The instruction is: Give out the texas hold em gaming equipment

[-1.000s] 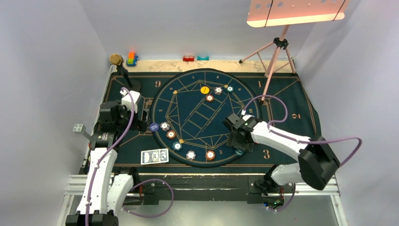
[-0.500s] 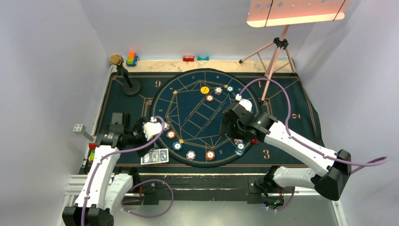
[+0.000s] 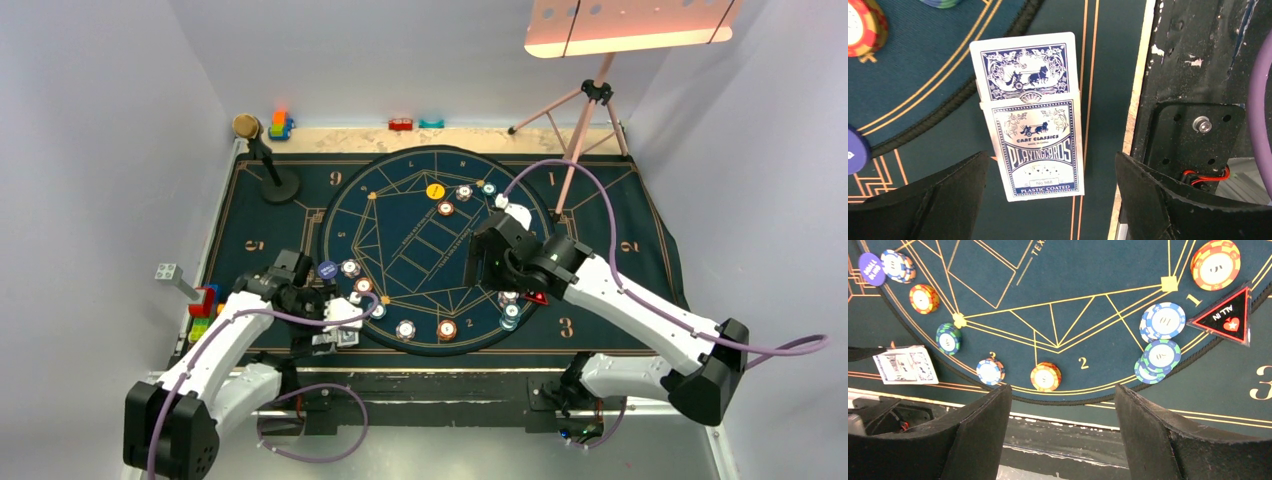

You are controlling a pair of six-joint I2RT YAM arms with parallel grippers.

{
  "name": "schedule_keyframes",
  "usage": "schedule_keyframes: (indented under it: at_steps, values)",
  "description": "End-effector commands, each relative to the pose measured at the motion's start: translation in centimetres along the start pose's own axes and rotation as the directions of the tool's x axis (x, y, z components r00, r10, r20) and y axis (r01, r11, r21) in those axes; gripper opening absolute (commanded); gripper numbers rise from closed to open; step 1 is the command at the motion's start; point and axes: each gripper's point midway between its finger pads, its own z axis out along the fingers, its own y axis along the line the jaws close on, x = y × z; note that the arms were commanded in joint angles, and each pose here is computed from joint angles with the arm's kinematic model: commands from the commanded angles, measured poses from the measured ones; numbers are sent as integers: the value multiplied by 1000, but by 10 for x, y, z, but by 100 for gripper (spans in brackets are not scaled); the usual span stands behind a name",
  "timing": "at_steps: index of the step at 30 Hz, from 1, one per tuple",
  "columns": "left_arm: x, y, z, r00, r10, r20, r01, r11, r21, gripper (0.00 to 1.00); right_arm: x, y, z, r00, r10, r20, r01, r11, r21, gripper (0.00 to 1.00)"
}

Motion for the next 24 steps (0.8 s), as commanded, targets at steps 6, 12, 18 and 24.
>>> schedule_keyframes:
  at_steps: [6, 12, 18, 24]
  values:
    - [12, 2, 15, 999, 16, -47, -15, 1000, 18, 100, -28, 21, -14, 998, 0, 69, 4, 998, -67, 78]
    - [25, 12, 29, 994, -29, -110, 27, 1000, -15, 100, -31, 24, -11, 998, -7, 60, 11, 998, -68, 78]
    - [29, 16, 37, 993, -20, -116, 15, 999, -42, 100, -36, 25, -9, 998, 2, 62, 2, 997, -75, 77]
    - [23, 17, 35, 997, -5, -80, -1, 997, -77, 74, -29, 31, -5, 999, 8, 34, -4, 993, -115, 75]
